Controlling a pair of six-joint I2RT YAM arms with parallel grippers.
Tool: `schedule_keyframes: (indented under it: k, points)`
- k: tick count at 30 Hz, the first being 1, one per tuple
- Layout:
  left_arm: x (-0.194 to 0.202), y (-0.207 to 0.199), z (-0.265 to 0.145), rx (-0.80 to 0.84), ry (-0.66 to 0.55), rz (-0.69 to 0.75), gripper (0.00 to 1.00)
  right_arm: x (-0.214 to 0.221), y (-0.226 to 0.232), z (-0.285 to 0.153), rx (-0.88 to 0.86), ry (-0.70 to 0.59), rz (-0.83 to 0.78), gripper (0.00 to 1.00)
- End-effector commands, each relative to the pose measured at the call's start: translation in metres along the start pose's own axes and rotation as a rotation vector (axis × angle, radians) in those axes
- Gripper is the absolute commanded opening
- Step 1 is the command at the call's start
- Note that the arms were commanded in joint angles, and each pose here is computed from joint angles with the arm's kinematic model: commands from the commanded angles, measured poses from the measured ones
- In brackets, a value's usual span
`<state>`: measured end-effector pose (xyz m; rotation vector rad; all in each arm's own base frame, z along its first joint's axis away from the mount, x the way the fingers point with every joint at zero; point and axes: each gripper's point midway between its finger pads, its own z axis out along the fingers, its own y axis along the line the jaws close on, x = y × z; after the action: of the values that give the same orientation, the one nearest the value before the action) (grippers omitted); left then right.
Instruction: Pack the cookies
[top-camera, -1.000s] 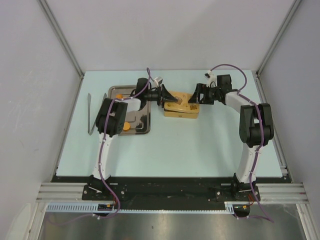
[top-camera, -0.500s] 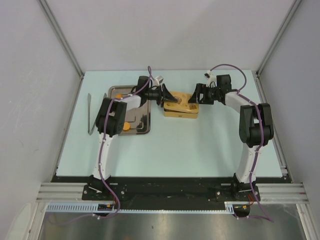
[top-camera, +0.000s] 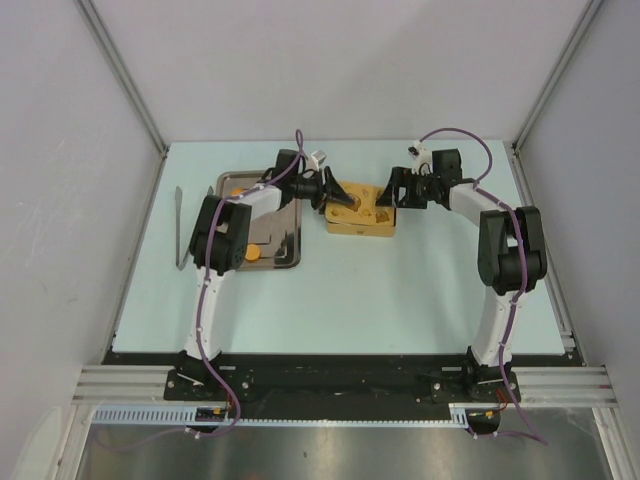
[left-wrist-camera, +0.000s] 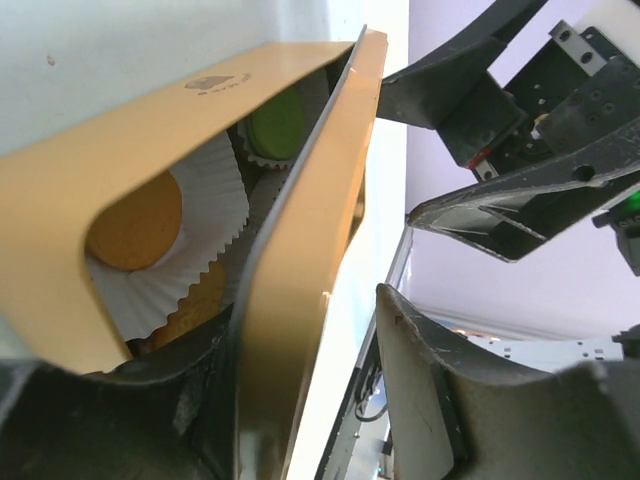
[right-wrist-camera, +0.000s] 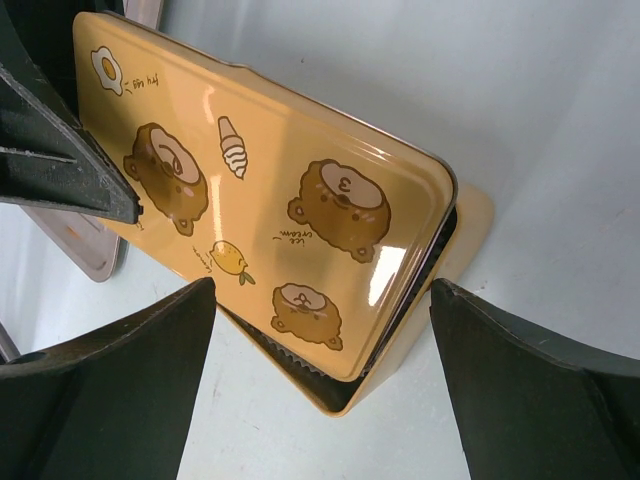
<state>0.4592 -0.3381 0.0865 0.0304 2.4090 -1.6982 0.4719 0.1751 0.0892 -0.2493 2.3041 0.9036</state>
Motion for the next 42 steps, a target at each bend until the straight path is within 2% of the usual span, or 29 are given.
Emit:
schedule_keyframes:
  k: [1,13,14,18,20,21,25,34,42]
  points:
    - [-0.006,-0.037,-0.004,-0.016,-0.030,0.095,0.54,-0.002,0.005,0.007,-0.016,-0.009,-0.026,0.92]
    - [-0.001,-0.030,-0.002,-0.058,-0.008,0.111,0.53,-0.002,0.005,0.008,-0.014,-0.009,-0.030,0.92]
    - [0.000,-0.030,-0.002,-0.047,-0.004,0.106,0.51,-0.002,0.005,0.007,-0.016,-0.009,-0.031,0.91]
    - [0.001,-0.045,-0.002,0.044,0.000,0.096,0.31,-0.002,0.006,0.007,-0.015,-0.010,-0.031,0.92]
    - [0.001,-0.051,-0.003,0.074,0.004,0.093,0.26,-0.001,0.007,0.007,-0.014,-0.005,-0.033,0.92]
    - [0.002,-0.054,-0.003,0.086,0.007,0.093,0.19,-0.002,0.006,0.007,-0.011,-0.008,-0.034,0.92]
    - [0.001,-0.070,-0.007,0.154,0.003,0.084,0.13,-0.003,0.006,0.005,-0.009,-0.009,-0.037,0.91]
    - [0.000,-0.103,-0.018,0.268,0.005,0.092,0.12,-0.017,0.010,-0.006,-0.018,-0.048,-0.038,0.92]
    - [0.002,-0.105,-0.015,0.275,0.010,0.073,0.11,-0.028,0.010,-0.019,-0.027,-0.079,-0.027,0.94]
